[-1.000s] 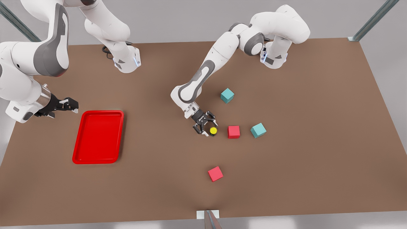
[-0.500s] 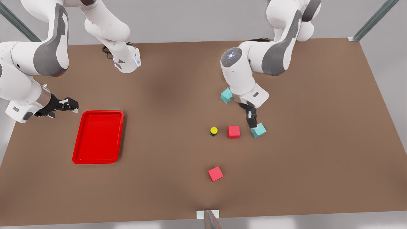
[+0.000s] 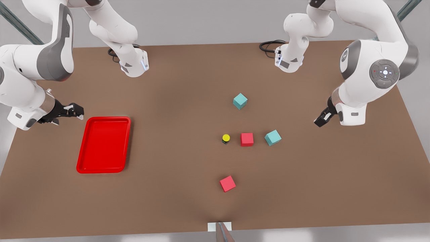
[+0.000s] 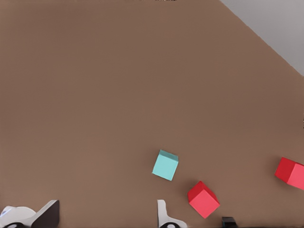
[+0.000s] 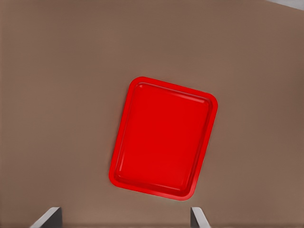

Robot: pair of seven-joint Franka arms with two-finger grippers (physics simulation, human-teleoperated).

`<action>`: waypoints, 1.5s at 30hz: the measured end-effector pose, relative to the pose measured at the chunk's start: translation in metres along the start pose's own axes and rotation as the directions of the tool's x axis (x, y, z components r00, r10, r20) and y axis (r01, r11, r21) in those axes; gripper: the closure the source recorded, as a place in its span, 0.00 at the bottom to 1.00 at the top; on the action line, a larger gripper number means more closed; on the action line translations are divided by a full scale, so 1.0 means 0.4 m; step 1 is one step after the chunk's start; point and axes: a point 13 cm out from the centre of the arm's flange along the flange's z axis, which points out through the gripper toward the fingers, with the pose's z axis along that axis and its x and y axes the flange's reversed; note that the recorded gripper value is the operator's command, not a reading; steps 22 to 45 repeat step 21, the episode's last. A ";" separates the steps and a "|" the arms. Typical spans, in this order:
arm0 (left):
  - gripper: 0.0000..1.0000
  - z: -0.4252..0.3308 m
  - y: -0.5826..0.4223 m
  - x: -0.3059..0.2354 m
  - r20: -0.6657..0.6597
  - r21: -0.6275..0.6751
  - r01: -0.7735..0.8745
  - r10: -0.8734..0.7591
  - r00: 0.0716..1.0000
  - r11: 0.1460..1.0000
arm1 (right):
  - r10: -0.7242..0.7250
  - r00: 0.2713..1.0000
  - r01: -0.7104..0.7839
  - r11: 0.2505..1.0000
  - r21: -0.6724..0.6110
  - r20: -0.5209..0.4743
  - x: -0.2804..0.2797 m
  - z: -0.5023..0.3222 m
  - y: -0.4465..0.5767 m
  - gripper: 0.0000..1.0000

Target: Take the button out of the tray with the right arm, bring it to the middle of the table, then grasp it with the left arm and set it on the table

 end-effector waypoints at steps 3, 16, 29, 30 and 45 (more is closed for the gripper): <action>0.00 -0.003 -0.006 -0.016 0.032 -0.004 -0.147 0.147 0.989 0.989 | 0.000 1.000 0.000 1.000 0.000 0.000 0.000 0.000 0.000 0.00; 0.00 -0.007 -0.016 -0.034 0.061 -0.024 -0.531 0.532 0.845 0.847 | -0.004 1.000 0.004 1.000 -0.003 -0.005 -0.003 0.007 0.003 0.00; 0.00 -0.008 -0.026 -0.024 0.060 -0.029 -0.613 0.613 0.788 0.790 | -0.002 1.000 0.002 1.000 -0.005 -0.009 0.002 0.005 0.002 0.00; 0.00 -0.008 -0.026 -0.024 0.060 -0.029 -0.613 0.613 0.788 0.790 | -0.002 1.000 0.002 1.000 -0.005 -0.009 0.002 0.005 0.002 0.00; 0.00 -0.008 -0.026 -0.024 0.060 -0.029 -0.613 0.613 0.788 0.790 | -0.002 1.000 0.002 1.000 -0.005 -0.009 0.002 0.005 0.002 0.00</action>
